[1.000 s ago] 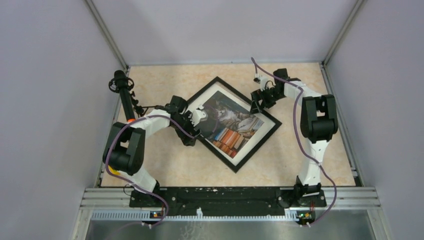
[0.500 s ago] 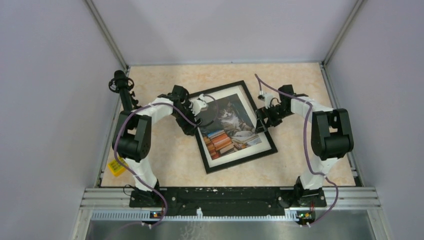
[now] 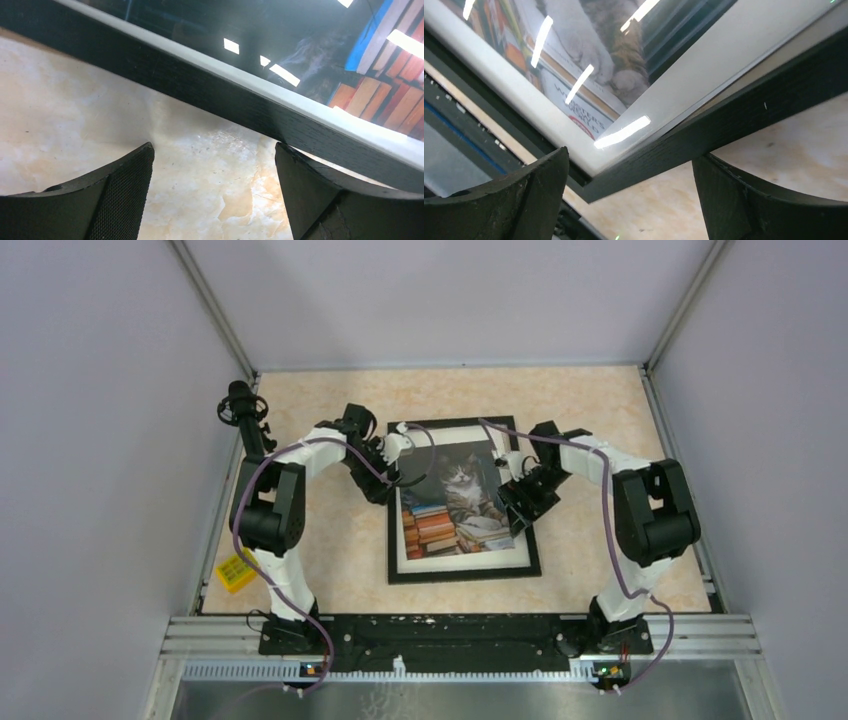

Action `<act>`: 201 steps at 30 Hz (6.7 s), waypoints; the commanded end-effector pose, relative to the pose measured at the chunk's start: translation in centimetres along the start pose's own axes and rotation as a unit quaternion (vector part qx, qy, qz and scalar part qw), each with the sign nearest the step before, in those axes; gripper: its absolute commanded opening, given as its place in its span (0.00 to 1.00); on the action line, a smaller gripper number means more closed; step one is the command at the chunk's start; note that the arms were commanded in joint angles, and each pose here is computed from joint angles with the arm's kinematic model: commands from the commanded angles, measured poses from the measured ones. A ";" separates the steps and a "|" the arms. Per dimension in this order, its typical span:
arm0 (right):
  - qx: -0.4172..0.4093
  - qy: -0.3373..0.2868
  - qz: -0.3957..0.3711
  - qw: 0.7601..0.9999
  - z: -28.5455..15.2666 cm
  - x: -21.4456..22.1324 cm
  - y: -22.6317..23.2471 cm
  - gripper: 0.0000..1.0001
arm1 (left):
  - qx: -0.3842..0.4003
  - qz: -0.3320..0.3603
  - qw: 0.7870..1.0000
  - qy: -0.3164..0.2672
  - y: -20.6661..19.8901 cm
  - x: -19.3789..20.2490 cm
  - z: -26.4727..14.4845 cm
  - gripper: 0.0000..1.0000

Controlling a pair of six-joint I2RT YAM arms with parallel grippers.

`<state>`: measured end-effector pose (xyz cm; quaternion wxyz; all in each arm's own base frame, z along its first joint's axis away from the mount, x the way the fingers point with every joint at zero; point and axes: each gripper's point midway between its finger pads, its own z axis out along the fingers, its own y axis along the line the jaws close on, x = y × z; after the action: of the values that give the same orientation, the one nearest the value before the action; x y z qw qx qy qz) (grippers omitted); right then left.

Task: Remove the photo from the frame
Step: Turn over the photo frame at the center of the board, then move the photo frame item to the photo frame.

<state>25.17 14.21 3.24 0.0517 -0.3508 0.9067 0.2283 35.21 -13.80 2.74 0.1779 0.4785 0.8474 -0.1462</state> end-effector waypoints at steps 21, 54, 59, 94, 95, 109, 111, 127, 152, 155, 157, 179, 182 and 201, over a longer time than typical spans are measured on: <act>0.052 -0.100 0.105 0.988 -1.6 -3.5 -1.4 0.84 | -0.028 -0.232 0.952 -0.199 -3.8 -6.3 -5.6 0.92; 0.136 -0.035 0.143 0.980 0.8 -2.2 -4.0 0.13 | -0.063 -0.309 0.943 -0.105 -3.8 -1.3 0.5 0.44; 0.141 -0.055 0.133 0.979 -2.3 -4.5 -3.4 0.00 | -0.052 -0.294 0.947 -0.120 -4.0 -2.9 -1.4 0.17; 0.189 -0.074 0.152 0.967 -1.4 -7.9 -10.2 0.00 | -0.080 -0.318 0.940 -0.093 2.2 -5.1 1.5 0.00; 0.190 -0.073 0.151 0.967 -1.2 -8.0 -10.4 0.00 | -0.081 -0.319 0.940 -0.092 2.5 -5.1 1.7 0.00; 0.225 -0.100 0.148 0.958 -2.0 -11.1 -13.5 0.00 | -0.111 -0.318 0.935 -0.111 6.2 -6.3 2.0 0.00; 0.228 -0.108 0.150 0.956 -2.4 -11.6 -13.8 0.00 | -0.116 -0.316 0.935 -0.114 6.6 -6.5 2.0 0.00; 0.217 -0.140 0.169 0.951 -4.1 -15.0 -15.5 0.30 | -0.139 -0.321 0.926 -0.142 9.8 -8.9 1.3 0.17; -0.076 -0.193 0.020 0.978 -7.6 -8.2 3.8 0.69 | 0.019 0.089 0.986 -0.142 -9.2 -2.5 -6.2 0.82; -0.093 -0.171 0.007 0.981 -5.9 -6.7 5.6 0.66 | 0.004 0.135 0.984 -0.117 -11.3 -1.5 -4.3 0.68; -0.094 -0.166 0.000 0.982 -5.0 -5.9 6.1 0.63 | -0.019 0.152 0.982 -0.107 -11.7 -1.3 -3.4 0.60; 0.064 -0.213 -0.343 0.913 -1.7 -1.2 9.0 0.06 | -0.092 0.167 0.969 -0.159 -12.9 -7.0 -0.6 0.99; 0.085 -0.185 -0.384 0.900 0.3 -0.4 8.8 0.01 | -0.082 0.180 0.965 -0.175 -13.3 -7.5 -0.4 0.99; 0.163 -0.141 -0.498 0.840 3.6 0.4 8.2 0.00 | -0.072 0.228 0.949 -0.208 -10.2 -4.6 -5.0 0.99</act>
<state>18.33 20.49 2.71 0.3246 -0.6906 0.6401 0.0897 28.10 -20.60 9.17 0.3940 0.5704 0.7042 -0.1534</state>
